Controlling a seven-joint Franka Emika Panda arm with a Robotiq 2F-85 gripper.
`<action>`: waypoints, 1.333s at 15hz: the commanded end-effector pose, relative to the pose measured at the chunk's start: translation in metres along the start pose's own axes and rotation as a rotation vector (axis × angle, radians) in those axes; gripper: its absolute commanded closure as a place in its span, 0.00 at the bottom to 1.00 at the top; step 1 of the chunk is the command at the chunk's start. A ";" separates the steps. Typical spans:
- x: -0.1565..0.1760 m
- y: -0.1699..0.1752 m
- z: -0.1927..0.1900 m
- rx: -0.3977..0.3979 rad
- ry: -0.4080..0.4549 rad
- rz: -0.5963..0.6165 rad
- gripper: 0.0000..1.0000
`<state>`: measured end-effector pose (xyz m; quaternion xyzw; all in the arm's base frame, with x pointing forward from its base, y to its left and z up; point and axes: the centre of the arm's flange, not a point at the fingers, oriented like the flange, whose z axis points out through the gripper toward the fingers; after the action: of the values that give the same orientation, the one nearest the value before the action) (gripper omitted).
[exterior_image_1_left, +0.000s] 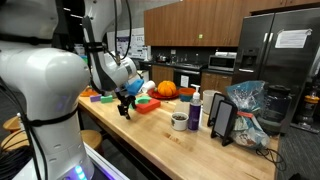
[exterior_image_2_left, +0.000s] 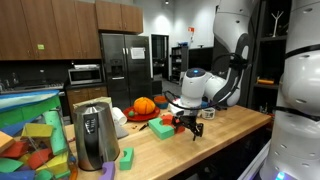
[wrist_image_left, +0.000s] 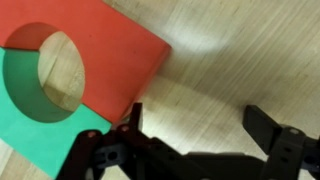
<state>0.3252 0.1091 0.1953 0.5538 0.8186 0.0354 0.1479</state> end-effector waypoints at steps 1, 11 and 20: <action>0.007 0.007 -0.064 0.044 -0.041 -0.015 0.00; 0.053 0.041 -0.123 0.075 0.018 0.011 0.00; 0.035 0.055 -0.206 0.163 0.125 -0.077 0.00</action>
<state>0.3003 0.2016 0.3717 0.5418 0.8373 -0.0068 0.0730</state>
